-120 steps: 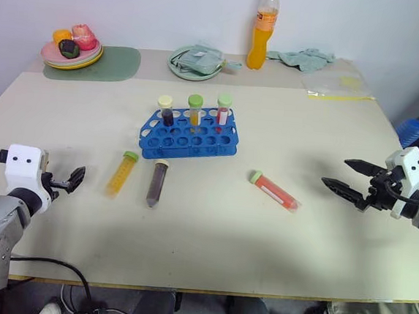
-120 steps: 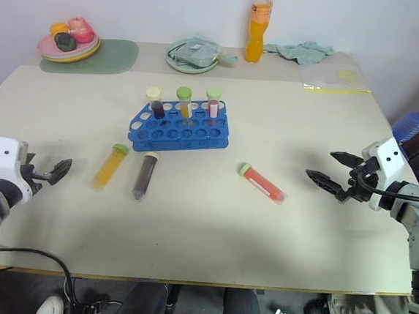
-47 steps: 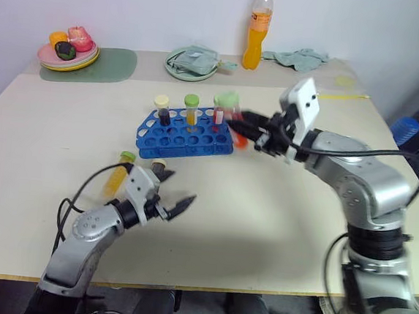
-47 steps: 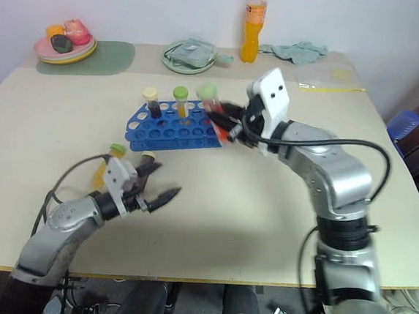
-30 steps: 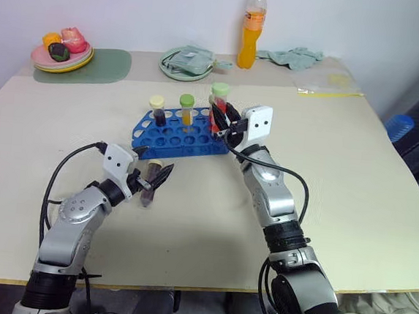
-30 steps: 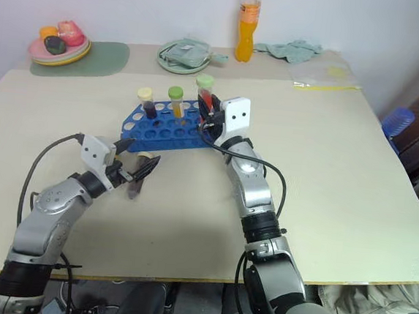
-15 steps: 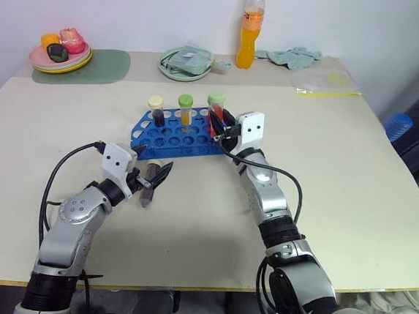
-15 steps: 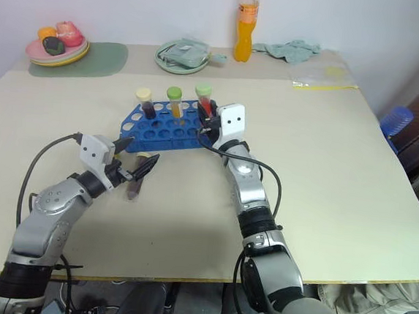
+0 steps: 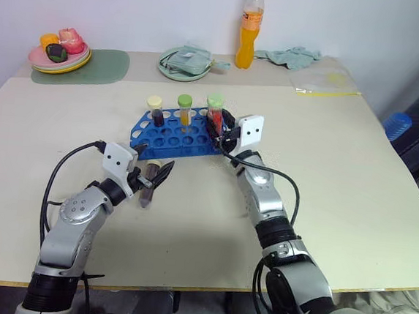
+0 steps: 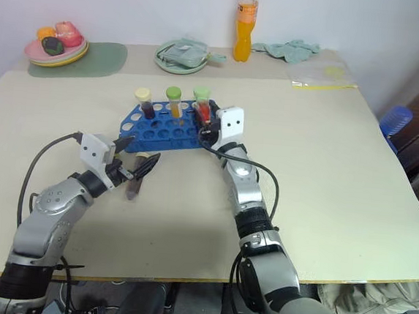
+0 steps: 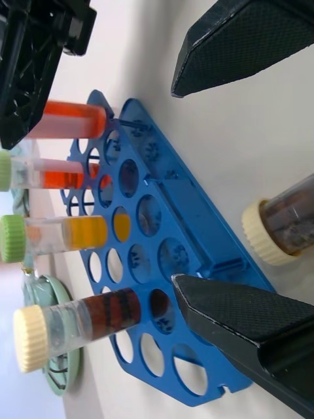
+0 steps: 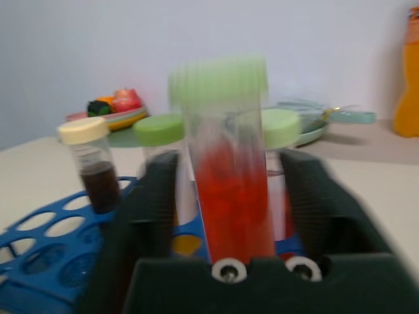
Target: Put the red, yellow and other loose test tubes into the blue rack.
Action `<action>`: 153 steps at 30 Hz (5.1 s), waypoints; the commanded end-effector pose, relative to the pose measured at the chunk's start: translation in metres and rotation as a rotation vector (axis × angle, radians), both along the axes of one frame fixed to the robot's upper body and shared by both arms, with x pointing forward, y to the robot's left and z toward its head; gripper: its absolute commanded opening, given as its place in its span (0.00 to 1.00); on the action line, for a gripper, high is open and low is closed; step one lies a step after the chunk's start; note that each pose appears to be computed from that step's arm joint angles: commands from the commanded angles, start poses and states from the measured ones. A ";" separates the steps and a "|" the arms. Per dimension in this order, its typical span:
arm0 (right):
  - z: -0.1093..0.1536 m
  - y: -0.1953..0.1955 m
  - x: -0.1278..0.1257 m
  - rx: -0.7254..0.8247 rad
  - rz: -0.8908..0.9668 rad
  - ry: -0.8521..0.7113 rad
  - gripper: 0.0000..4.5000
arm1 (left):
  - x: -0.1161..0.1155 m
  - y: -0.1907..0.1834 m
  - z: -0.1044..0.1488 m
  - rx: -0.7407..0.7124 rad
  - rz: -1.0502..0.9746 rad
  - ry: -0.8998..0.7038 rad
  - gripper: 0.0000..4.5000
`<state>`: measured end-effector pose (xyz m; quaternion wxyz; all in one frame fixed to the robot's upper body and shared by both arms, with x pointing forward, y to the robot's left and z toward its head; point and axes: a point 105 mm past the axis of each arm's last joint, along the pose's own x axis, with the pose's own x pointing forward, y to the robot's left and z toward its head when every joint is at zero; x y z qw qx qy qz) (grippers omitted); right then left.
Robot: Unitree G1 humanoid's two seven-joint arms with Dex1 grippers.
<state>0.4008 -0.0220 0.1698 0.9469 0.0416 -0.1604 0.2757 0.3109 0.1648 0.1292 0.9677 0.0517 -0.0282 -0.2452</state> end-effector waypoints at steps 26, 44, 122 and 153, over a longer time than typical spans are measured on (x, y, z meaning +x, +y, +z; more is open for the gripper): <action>0.012 -0.070 -0.074 -0.399 0.302 0.034 0.99 | 0.009 -0.001 0.036 0.234 0.165 0.257 1.00; -0.019 -0.068 -0.099 -0.557 0.452 0.089 0.99 | 0.012 0.034 0.049 0.312 0.240 0.622 1.00; -0.026 -0.055 -0.101 -0.503 0.370 0.096 1.00 | 0.079 -0.093 0.015 -0.007 0.158 -0.274 0.18; -0.030 -0.048 -0.104 -0.501 0.390 0.102 1.00 | 0.080 -0.089 0.001 -0.061 0.170 -0.254 0.18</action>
